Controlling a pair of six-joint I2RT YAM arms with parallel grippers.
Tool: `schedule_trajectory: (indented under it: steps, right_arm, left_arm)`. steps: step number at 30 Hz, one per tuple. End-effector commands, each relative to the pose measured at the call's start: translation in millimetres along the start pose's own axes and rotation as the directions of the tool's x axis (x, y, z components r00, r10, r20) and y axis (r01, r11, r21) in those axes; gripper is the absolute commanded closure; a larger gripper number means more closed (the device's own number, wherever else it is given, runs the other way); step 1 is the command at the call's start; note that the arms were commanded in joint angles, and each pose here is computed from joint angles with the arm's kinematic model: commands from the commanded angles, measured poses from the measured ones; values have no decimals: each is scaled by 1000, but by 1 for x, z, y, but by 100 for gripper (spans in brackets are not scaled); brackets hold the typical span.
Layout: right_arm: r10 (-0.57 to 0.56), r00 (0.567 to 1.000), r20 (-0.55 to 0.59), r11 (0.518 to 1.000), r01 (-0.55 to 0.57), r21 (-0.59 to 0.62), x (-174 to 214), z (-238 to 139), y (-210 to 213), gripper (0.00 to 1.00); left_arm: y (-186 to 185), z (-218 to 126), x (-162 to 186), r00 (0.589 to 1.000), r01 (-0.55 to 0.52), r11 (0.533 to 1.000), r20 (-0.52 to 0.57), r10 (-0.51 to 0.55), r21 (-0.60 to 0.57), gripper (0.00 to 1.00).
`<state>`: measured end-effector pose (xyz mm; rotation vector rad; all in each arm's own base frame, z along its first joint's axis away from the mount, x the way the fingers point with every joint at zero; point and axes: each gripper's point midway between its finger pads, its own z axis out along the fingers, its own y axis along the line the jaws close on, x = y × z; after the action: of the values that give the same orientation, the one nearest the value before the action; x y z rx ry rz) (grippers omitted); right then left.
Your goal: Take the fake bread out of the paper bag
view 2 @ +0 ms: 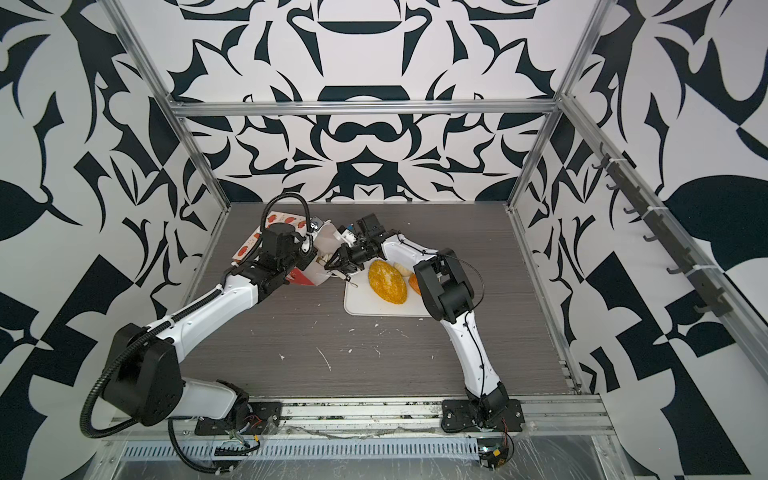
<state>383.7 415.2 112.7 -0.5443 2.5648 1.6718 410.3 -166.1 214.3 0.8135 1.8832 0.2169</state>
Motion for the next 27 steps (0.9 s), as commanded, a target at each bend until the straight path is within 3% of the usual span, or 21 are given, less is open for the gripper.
schedule_trajectory:
  steps: [1, 27]
  right_arm:
    - [-154, 987, 49, 987, 156, -33, -6, -24, 51, 100]
    - [-131, 986, 100, 989, 123, 80, 32, -81, 41, 100]
  left_arm:
    - [-4, 3, -4, 1000, 4, 1000, 29, -4, 0, 92]
    - [17, 14, 4, 998, 59, 995, -6, -60, -80, 93]
